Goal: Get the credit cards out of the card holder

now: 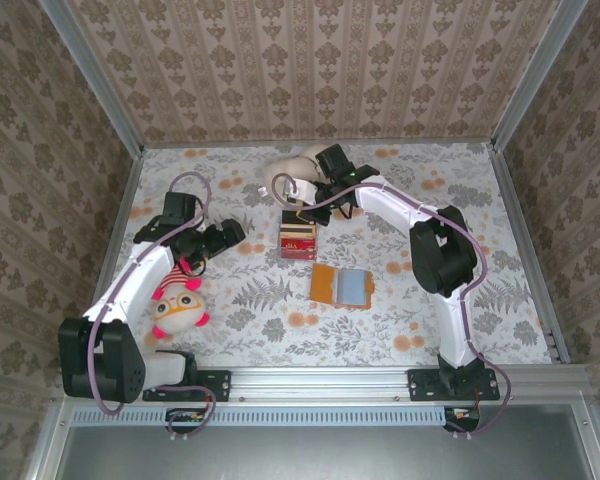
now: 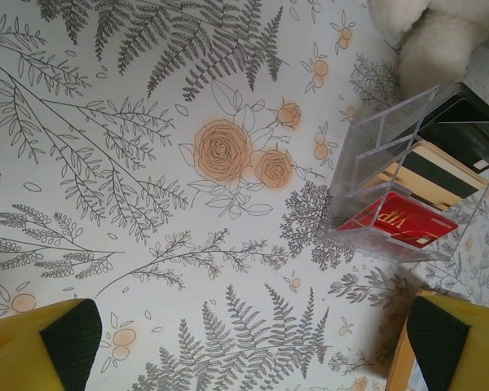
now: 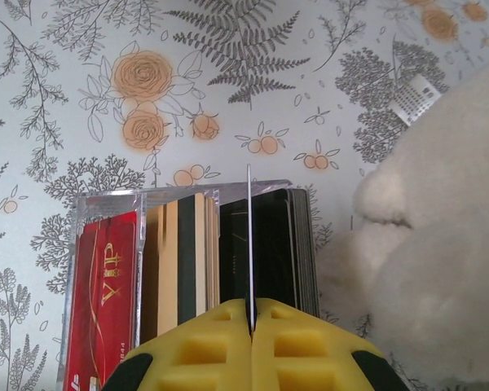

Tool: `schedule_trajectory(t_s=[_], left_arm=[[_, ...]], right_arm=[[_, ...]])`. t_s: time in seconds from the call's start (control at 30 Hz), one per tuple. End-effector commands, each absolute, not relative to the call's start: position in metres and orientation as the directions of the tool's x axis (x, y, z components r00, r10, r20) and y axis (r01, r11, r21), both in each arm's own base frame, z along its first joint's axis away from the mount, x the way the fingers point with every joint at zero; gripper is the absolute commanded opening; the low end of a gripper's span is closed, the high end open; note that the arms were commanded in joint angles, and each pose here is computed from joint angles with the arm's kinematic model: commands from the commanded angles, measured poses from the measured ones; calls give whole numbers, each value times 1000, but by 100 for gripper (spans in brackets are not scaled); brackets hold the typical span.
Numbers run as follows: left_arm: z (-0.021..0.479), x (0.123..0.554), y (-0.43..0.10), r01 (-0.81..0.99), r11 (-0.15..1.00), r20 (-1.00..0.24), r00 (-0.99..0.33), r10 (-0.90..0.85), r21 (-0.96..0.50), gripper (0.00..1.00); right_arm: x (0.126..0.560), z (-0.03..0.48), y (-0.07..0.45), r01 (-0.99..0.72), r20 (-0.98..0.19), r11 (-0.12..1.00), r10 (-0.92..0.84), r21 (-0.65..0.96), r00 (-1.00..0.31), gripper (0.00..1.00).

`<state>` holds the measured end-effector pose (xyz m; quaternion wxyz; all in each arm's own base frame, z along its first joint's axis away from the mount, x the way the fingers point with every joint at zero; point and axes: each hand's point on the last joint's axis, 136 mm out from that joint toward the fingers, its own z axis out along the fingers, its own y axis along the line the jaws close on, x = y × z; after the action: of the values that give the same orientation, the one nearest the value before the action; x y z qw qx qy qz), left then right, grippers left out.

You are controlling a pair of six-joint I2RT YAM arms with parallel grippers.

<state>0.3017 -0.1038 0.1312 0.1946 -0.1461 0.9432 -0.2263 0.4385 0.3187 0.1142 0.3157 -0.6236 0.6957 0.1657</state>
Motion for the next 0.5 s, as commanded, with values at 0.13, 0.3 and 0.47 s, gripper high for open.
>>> schedule_trajectory(t_s=[0.13,0.3,0.47], left_arm=[[128,301,-107,-184,848,-281,-890,-358,-498,100],[128,300,-108,-181,846,-276,-893,-355,-502,100],[128,300,-110,-176,845,-275,-895,-350,-504,100]], right_arm=[[441,102,324,-981,-649,127,-761,-146,-1,4],[443,109,324,-978,-653,154,-757,-144,-23,17],[448,135,326,-964,-689,191,-724,-183,-13,29]])
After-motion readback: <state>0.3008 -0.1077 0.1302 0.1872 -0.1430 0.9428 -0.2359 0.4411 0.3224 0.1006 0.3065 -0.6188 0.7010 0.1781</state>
